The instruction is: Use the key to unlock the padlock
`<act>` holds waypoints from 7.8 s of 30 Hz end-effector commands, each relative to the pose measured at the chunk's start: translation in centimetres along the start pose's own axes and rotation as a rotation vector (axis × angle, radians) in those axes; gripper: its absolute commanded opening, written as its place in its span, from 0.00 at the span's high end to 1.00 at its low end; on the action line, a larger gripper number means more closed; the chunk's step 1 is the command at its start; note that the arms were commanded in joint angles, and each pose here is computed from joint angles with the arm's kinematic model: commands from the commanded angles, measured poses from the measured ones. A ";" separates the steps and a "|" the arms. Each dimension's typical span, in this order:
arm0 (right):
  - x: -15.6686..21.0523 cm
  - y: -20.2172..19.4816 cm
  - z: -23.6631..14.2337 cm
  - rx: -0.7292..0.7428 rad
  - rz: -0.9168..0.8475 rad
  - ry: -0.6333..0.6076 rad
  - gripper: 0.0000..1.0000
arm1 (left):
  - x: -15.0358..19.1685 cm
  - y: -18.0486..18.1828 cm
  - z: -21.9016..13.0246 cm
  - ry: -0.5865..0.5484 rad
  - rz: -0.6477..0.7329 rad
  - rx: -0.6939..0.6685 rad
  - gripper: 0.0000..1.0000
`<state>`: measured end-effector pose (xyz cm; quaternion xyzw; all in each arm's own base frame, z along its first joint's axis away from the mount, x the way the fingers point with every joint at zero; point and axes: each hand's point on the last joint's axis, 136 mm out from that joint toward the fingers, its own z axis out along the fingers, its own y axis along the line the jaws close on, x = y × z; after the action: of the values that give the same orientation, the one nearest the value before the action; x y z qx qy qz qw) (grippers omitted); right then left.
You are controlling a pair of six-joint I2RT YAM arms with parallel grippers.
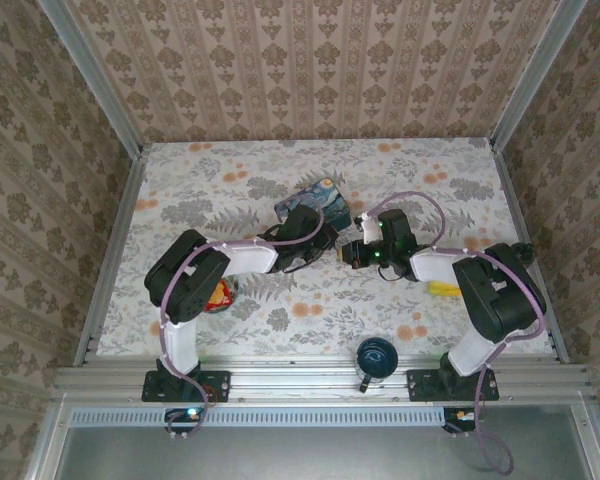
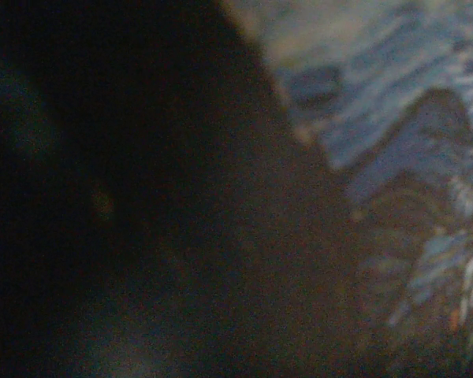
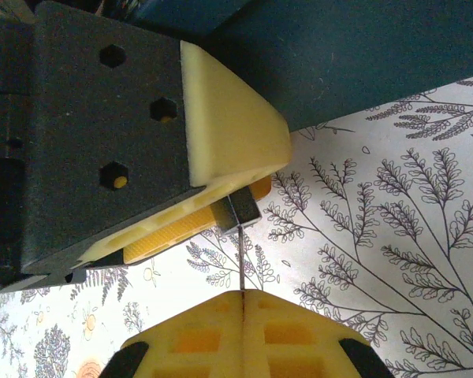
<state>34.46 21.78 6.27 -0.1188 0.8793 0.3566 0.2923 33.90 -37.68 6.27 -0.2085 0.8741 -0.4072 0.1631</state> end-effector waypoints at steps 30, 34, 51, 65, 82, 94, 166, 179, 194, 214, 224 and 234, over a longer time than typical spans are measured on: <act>-2.1 0.2 -0.3 0.008 -0.072 -0.038 1.00 | 4.8 1.6 -0.5 0.261 -0.133 -0.069 0.97; -2.3 -0.2 -0.5 0.050 -0.106 -0.041 1.00 | 5.0 1.6 -0.8 0.276 -0.136 -0.078 0.97; -4.0 1.3 -0.7 -0.001 -0.080 -0.098 1.00 | 5.8 2.3 -1.4 0.337 -0.173 -0.132 0.97; -4.1 0.6 -1.7 0.111 0.001 -0.064 1.00 | 6.4 1.8 -1.5 0.390 -0.223 -0.140 0.98; -5.3 0.9 -1.9 0.223 -0.110 -0.104 1.00 | 6.7 2.0 -1.3 0.406 -0.253 -0.169 0.98; -6.5 1.3 -2.7 0.212 -0.045 -0.143 1.00 | 7.0 2.7 -1.8 0.418 -0.252 -0.204 0.98; -3.4 -1.0 -7.3 0.285 0.103 -0.076 1.00 | 0.6 0.7 -2.9 0.099 0.034 -0.179 0.37; -7.0 2.9 -9.7 0.106 0.080 -0.246 1.00 | -3.0 -6.0 -14.2 -0.157 0.406 0.135 0.40; -11.9 9.4 -11.9 -0.250 0.145 -0.369 1.00 | 0.2 -14.3 -18.5 -0.021 0.732 0.721 0.46; -12.3 11.6 -13.5 -0.360 0.158 -0.396 1.00 | 0.6 -16.2 -17.0 0.117 0.598 0.887 0.54; -12.3 11.7 -13.4 -0.371 0.162 -0.395 1.00 | 0.8 -16.5 -16.3 0.142 0.579 0.912 0.63; -12.3 11.6 -13.3 -0.375 0.165 -0.397 1.00 | 0.9 -16.6 -15.8 0.156 0.567 0.911 0.76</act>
<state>34.18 20.82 27.34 -0.0178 0.7388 0.5436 0.3980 30.07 -37.12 27.49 0.1419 0.6589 -0.6870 0.2716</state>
